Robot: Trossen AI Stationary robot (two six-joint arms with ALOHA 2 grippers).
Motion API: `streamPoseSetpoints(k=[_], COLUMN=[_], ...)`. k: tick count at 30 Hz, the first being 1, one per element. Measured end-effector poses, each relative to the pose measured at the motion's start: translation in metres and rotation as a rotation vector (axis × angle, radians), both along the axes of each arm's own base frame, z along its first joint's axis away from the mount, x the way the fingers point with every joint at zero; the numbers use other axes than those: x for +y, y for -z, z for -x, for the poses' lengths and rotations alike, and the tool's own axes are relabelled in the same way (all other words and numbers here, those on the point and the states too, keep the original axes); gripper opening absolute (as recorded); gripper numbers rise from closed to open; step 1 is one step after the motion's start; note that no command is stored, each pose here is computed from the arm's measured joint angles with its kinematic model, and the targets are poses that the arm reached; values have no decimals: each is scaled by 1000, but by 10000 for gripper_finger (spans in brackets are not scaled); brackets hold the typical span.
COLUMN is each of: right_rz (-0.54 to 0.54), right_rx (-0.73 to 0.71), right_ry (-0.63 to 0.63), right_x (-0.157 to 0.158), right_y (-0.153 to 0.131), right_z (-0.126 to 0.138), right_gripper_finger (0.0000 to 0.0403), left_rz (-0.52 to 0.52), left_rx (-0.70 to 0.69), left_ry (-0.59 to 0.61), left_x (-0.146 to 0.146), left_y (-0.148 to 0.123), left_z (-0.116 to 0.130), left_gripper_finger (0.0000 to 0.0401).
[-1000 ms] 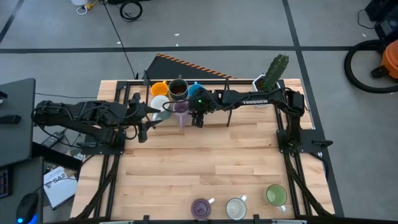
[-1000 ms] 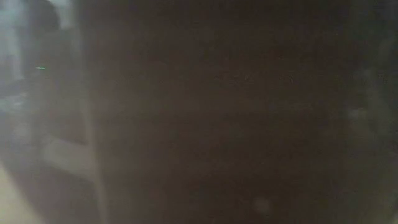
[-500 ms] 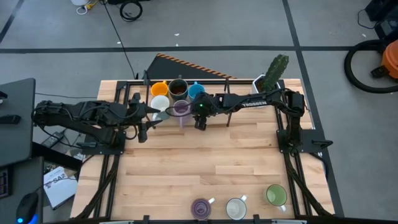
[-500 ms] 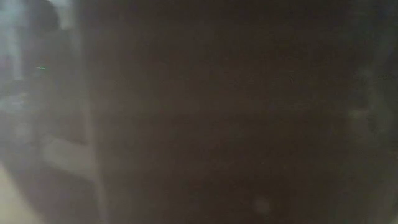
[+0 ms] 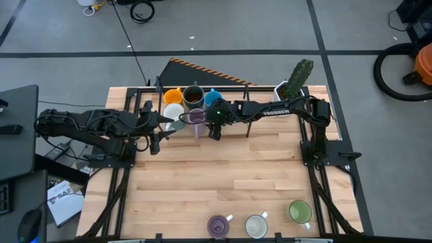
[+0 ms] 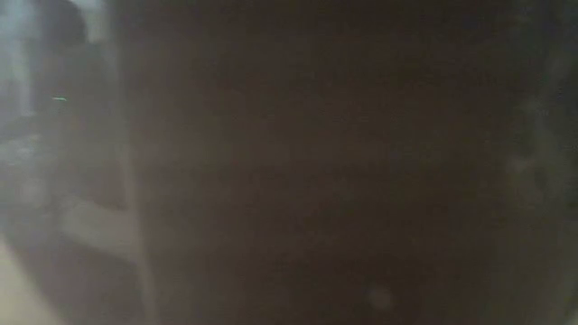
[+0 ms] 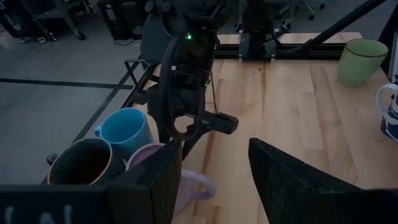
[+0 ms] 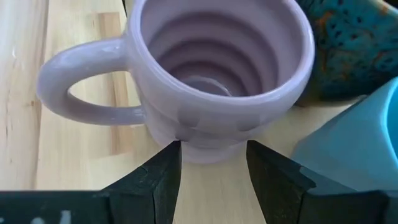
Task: Place coffee mugs
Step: Put the purple mug on the shelf, then put the green mug on the shelf
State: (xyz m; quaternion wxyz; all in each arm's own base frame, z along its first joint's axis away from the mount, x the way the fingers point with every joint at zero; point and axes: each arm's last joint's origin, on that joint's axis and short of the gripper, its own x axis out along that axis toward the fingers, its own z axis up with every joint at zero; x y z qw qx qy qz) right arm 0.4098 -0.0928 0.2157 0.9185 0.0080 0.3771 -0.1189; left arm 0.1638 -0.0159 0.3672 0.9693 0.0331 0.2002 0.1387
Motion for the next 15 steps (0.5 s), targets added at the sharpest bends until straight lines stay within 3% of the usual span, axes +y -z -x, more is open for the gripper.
streamPoseSetpoints(k=[10,15], right_rz=[8,-9], right_rx=[-47,23], right_ry=[2,-1], right_x=[-1,3], right_y=[-3,-12], right_z=[-3,3], right_gripper_finger=[187,187], left_rz=[0,-1], left_rx=[0,9], left_ry=[0,0], left_x=[0,0], left_y=[0,1], left_z=[0,0], left_gripper_finger=[192,192])
